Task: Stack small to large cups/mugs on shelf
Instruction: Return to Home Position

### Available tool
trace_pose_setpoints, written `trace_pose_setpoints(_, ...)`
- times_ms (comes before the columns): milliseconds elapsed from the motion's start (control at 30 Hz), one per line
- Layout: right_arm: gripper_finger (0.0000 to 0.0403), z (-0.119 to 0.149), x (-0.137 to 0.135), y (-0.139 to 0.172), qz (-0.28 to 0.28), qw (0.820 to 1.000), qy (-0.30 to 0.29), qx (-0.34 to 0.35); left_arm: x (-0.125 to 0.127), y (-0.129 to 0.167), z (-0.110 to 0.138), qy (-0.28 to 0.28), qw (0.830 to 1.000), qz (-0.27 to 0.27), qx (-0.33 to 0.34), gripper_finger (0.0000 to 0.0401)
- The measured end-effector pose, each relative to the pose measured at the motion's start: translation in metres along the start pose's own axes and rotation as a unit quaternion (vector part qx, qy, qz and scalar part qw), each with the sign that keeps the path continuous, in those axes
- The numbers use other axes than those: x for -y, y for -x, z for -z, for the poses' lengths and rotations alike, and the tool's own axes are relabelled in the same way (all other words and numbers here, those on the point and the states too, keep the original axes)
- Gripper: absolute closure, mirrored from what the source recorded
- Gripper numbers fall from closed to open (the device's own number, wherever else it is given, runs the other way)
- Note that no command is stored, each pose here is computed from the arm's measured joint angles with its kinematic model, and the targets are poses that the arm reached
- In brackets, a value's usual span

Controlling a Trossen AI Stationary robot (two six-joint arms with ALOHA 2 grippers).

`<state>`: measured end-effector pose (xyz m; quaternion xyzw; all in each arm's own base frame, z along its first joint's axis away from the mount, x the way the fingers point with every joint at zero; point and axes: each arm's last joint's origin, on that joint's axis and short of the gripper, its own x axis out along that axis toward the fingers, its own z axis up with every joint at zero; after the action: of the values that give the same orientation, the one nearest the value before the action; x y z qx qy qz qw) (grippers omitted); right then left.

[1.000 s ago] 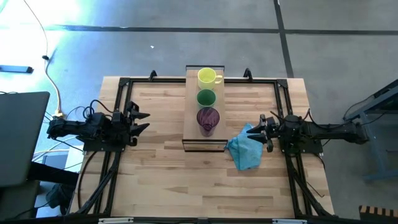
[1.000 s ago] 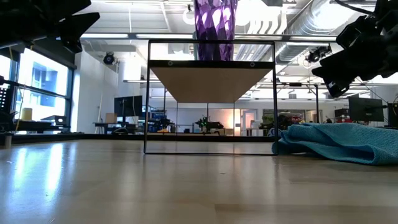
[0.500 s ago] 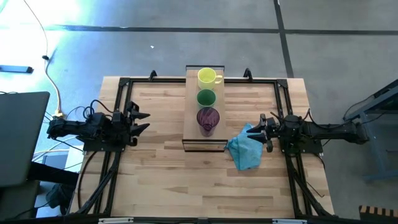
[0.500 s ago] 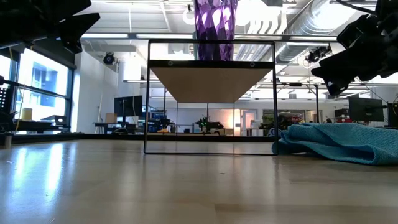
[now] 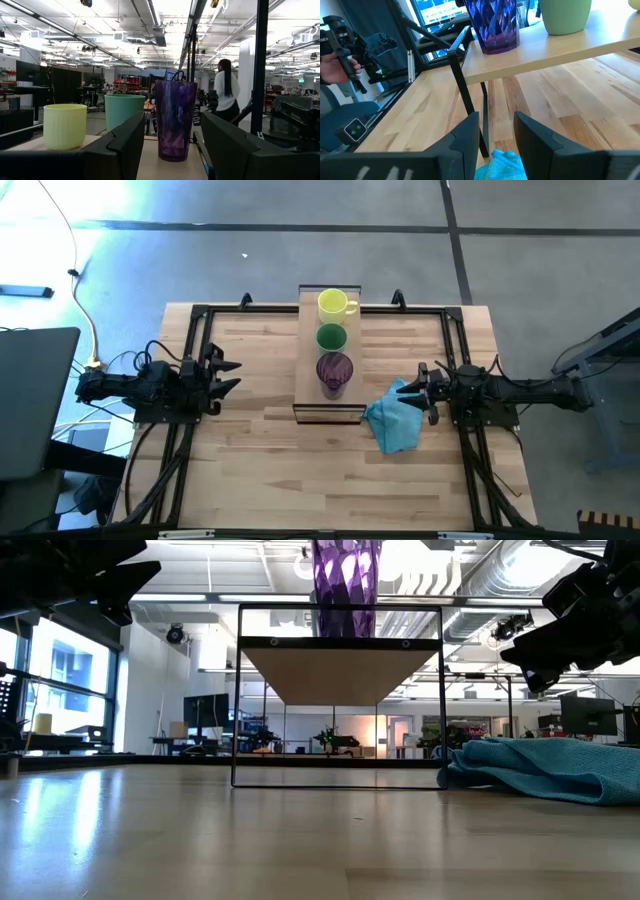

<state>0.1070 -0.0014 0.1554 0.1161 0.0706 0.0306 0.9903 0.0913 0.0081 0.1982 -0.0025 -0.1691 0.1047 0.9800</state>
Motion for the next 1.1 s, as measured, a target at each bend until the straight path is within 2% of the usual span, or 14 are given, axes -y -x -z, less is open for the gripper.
trace_pose_setpoints(700, 0.0288, 0.0000, 0.0000, 0.0000, 0.000, 1.000, -0.002, 0.000, 0.0000, 0.0000, 0.0000, 0.000, 1.000, 0.000, 0.000, 0.0217)
trace_pose_setpoints(833, 0.0288, 0.0000, 0.0001, 0.0000, 0.001, 1.000, 0.023, 0.000, 0.0000, 0.0000, 0.0000, 0.000, 1.000, 0.000, 0.000, 0.0217)
trace_pose_setpoints(1100, 0.0288, 0.0000, 0.0000, 0.0000, 0.001, 1.000, 0.022, 0.000, 0.0000, 0.0000, 0.0000, 0.000, 1.000, 0.000, 0.000, 0.0217)
